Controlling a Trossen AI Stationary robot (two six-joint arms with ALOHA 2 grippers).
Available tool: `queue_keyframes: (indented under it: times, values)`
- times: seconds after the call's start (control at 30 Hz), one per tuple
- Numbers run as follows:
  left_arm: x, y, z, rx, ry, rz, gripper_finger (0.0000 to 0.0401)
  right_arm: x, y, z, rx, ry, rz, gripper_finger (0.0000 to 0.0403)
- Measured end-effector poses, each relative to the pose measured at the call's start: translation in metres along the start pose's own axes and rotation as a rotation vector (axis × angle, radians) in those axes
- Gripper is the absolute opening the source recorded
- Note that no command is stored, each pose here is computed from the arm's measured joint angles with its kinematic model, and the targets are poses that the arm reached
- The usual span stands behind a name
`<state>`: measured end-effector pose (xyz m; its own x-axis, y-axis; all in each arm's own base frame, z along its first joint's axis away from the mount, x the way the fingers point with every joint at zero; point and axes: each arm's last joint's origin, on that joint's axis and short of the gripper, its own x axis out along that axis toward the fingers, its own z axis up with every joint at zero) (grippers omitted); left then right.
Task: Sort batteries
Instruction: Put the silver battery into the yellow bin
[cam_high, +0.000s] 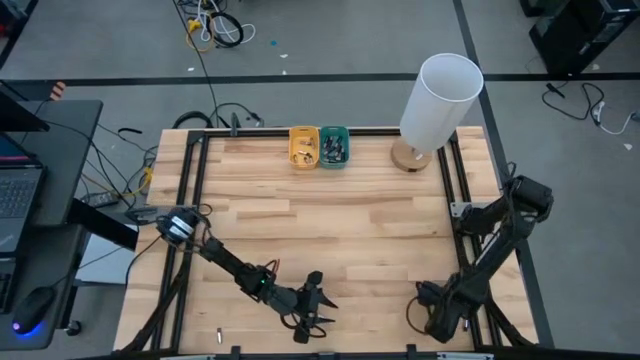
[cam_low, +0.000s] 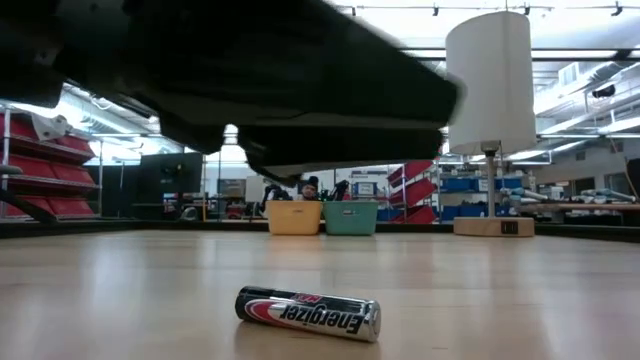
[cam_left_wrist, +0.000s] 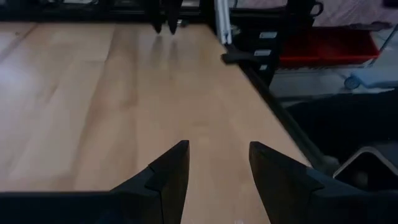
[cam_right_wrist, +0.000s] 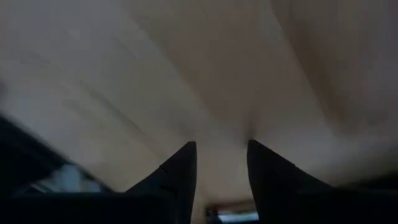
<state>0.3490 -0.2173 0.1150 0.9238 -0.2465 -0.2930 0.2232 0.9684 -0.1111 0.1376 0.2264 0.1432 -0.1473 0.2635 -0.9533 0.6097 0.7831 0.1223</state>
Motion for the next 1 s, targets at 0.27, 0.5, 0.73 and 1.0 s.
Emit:
queue_keyframes:
  times: [0.27, 0.5, 0.73, 1.0]
  values:
    - [0.009, 0.001, 0.003, 0.000, -0.018, 0.007, 0.0183, 0.018, 0.002, -0.013, -0.063, 0.113, -0.081, 0.0129]
    - [0.009, 0.001, 0.004, 0.007, -0.028, 0.005, 0.0183, 0.014, 0.006, -0.021, -0.238, 0.215, -0.082, 0.0152]
    - [0.009, 0.001, 0.004, 0.005, -0.030, 0.004, 0.0183, 0.021, 0.008, -0.021, -0.246, 0.361, -0.094, 0.0225]
    - [0.008, -0.002, 0.001, -0.003, -0.005, 0.000, 0.0183, 0.041, 0.008, -0.012, -0.122, 0.438, -0.179, 0.0255]
